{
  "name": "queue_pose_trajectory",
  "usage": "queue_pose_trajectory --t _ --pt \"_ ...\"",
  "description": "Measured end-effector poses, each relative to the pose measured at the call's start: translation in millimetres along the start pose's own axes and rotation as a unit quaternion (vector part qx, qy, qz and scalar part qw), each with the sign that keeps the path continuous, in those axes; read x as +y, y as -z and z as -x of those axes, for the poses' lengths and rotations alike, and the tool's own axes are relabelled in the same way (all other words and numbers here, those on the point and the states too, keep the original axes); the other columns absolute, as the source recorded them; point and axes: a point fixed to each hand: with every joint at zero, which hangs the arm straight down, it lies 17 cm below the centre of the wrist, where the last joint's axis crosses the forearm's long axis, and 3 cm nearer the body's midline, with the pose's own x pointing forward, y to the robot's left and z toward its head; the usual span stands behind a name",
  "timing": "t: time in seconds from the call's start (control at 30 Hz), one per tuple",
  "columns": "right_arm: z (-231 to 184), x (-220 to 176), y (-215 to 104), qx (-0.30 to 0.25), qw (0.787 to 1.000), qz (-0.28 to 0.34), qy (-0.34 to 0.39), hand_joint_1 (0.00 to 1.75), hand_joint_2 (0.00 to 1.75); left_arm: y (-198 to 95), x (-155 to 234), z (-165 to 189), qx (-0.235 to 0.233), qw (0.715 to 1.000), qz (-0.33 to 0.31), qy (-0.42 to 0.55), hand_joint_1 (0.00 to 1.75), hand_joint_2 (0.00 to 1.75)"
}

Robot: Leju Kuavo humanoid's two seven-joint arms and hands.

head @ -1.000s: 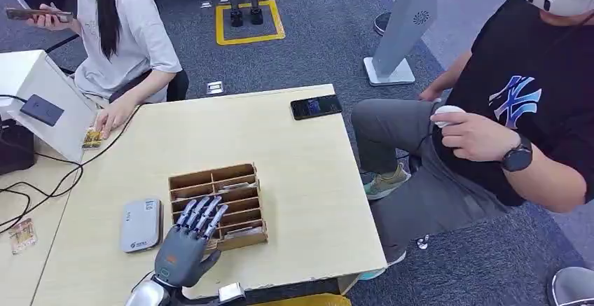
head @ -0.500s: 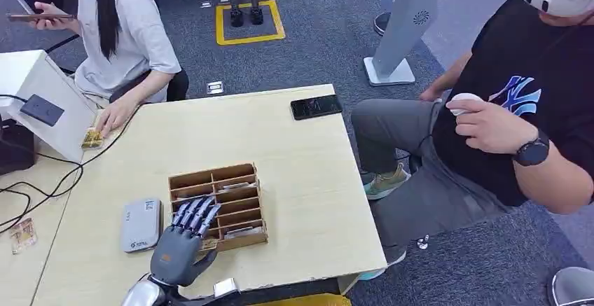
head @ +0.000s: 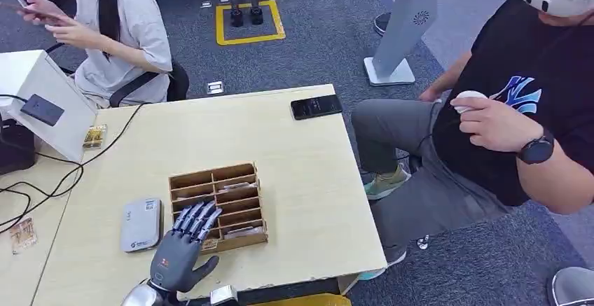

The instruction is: Pass the card to the sensor for recognition and then transmit it.

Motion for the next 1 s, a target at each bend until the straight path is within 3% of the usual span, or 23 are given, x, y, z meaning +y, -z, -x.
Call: queue_pose_trajectory --t 0.7,1.0 --pt "1 1 0 0.003 1.000 -0.001 0.004 0.00 0.00 -14 12 -7 -0.020 1.000 0.004 0.004 0.00 1.75" --pt "1 1 0 0.002 1.000 -0.001 0.004 0.00 0.00 -18 9 2 -0.008 1.000 0.014 0.018 0.00 1.75"
